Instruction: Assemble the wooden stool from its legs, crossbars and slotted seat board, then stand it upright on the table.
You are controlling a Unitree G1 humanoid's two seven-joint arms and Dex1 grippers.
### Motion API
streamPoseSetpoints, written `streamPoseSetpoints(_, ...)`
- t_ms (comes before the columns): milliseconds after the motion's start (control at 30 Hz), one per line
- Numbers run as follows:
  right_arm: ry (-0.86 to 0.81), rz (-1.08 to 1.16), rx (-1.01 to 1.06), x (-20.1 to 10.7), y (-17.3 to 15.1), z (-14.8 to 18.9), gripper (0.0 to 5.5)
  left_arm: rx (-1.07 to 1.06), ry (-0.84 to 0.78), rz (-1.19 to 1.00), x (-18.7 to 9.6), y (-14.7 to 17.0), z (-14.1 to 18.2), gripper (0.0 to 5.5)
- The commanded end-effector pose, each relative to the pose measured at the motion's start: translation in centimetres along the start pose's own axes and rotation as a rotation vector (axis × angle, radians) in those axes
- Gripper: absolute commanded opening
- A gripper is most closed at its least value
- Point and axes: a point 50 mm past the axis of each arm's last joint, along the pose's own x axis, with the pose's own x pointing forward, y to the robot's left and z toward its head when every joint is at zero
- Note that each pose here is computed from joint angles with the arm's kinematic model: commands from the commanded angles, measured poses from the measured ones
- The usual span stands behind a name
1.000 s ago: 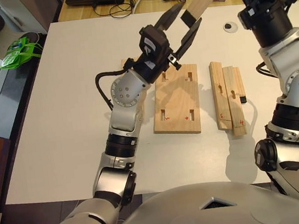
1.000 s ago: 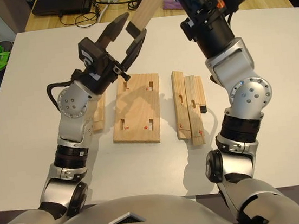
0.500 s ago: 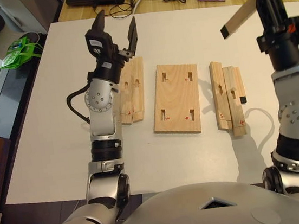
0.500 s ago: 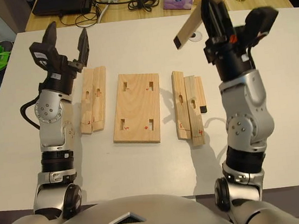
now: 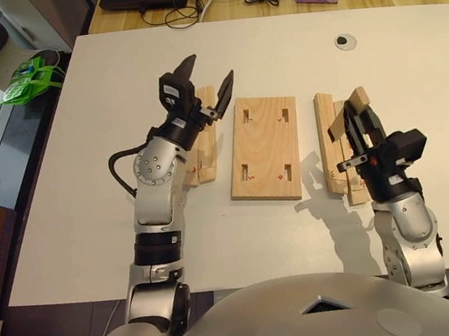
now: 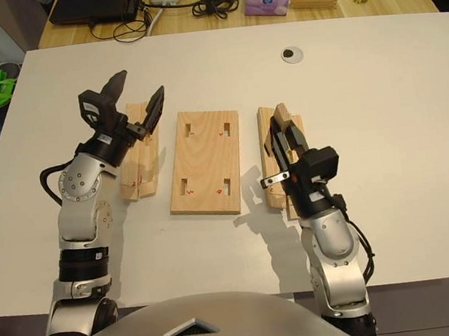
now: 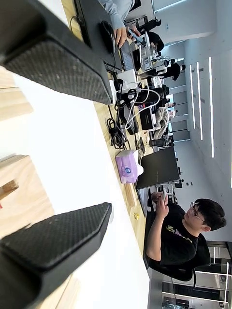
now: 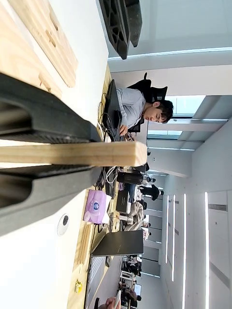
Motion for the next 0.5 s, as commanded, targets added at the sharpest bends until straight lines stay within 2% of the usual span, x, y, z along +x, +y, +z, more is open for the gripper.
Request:
streamPoseSetpoints(33,-0.014,-0.001,-0.057,-0.3,0.5,-0.2,0.38,0.005,0.026,0.001,-0.3,0.4,0.0,3.77)
streamPoseSetpoints(133,-0.013,-0.034,-0.058,0.1,0.1,-0.7,0.38,-0.003,0.022,0.0,0.0,0.2,0.0,3.77)
streamPoseSetpoints(333,-0.013,-0.143,-0.075,2.8,-3.1,-2.3,0.38,-0.027,0.018,0.023,0.0,-0.3,-0.3,3.77)
streamPoseSetpoints(500,0.058,-0.143,-0.015,2.7,-3.4,-4.1,0.38,-0.027,0.016,0.041,0.0,0.0,-0.3,3.77)
